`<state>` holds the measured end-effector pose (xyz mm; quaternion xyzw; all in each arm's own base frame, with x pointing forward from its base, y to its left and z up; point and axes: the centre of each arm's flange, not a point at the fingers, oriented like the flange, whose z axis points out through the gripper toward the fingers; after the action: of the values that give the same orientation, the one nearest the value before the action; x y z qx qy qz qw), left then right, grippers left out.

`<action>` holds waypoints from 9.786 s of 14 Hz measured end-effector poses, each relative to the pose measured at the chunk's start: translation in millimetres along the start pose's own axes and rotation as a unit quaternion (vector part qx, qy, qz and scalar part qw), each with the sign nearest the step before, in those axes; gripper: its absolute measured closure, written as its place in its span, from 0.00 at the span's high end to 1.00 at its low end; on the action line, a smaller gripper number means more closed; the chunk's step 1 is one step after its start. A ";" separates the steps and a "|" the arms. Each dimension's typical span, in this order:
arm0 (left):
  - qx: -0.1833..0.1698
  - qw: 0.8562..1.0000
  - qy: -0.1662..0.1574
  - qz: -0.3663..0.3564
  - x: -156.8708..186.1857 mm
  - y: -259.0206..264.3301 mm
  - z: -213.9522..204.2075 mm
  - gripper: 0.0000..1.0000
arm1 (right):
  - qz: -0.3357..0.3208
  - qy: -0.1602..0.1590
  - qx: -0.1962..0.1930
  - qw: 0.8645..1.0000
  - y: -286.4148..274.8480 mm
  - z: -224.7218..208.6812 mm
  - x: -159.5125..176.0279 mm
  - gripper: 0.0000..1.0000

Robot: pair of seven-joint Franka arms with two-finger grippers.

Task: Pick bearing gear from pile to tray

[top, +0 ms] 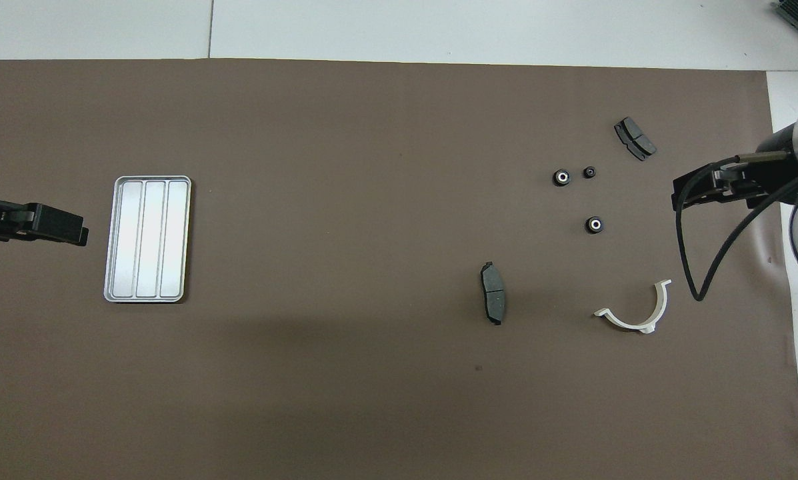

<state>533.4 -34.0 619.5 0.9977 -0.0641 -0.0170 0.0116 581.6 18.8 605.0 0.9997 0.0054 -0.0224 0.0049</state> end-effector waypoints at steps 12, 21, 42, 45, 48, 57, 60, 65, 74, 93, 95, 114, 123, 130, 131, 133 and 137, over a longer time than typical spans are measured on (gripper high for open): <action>0.000 1.000 0.000 0.000 0.0 0.0 0.0 1.00 | -0.009 0.011 0.000 1.000 2.8 34.1 7.0 1.00; 0.000 1.000 0.000 0.000 0.0 0.0 0.0 1.00 | -0.031 0.053 0.008 0.998 9.3 200.9 72.9 1.00; 0.000 1.000 0.000 0.000 0.0 0.0 0.0 1.00 | -0.062 0.114 0.011 0.992 3.9 302.0 112.7 0.63; 0.000 1.000 0.000 0.000 0.0 0.0 0.0 1.00 | -0.062 0.117 0.011 0.991 3.9 305.6 113.9 0.52; 0.000 1.000 0.000 0.000 0.0 0.0 0.0 1.00 | -0.062 0.117 0.011 0.991 3.8 306.1 114.0 0.44; 0.000 1.000 0.000 0.000 -0.1 0.0 0.0 1.00 | -0.062 0.117 0.011 0.991 3.6 305.7 114.2 0.28; 0.000 1.000 0.000 0.000 -0.1 0.0 0.0 1.00 | -0.062 0.118 0.011 0.991 3.6 305.4 114.5 0.24; 0.000 1.000 0.000 0.000 -0.1 0.0 0.0 1.00 | -0.062 0.119 0.011 0.991 3.6 305.4 114.6 0.24; 0.000 1.000 0.000 0.000 -0.1 0.0 0.1 1.00 | -0.063 0.117 0.011 0.991 1.7 296.9 118.5 0.24; 0.000 1.000 0.000 0.000 -0.1 0.0 0.1 1.00 | -0.016 0.087 0.004 0.996 -332.8 224.4 61.3 0.24; 0.000 1.000 0.000 0.000 -0.1 0.0 0.1 1.00 | -0.006 0.087 0.007 0.996 -357.6 218.3 63.3 0.24; 0.000 1.000 0.006 -0.004 3.1 -4.2 8.8 1.00 | -0.009 0.124 0.063 0.990 -527.1 243.4 -13.1 0.24; 0.001 1.000 0.025 -0.012 6.6 -5.2 16.2 1.00 | 0.008 0.115 0.065 0.991 -513.5 245.1 -1.8 0.58; -0.005 0.992 0.071 -0.105 14.1 29.2 77.2 1.00 | -0.019 0.103 0.021 0.994 -391.0 248.8 84.1 0.58; -0.008 0.990 0.078 -0.117 17.4 44.2 88.6 1.00 | -0.023 0.103 0.015 0.994 -368.4 249.0 97.0 0.58; -0.019 0.986 0.087 -0.143 27.1 91.6 119.8 1.00 | -0.028 0.105 0.002 0.994 -318.1 248.5 122.9 0.58; -0.032 0.982 0.081 -0.166 39.8 171.7 177.1 1.00 | -0.032 0.102 -0.026 0.994 -202.8 250.1 165.3 0.58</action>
<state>544.7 -213.0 445.6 0.9917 0.1042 0.0607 0.0454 733.3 220.9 345.8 0.9957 0.0381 0.0793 0.0296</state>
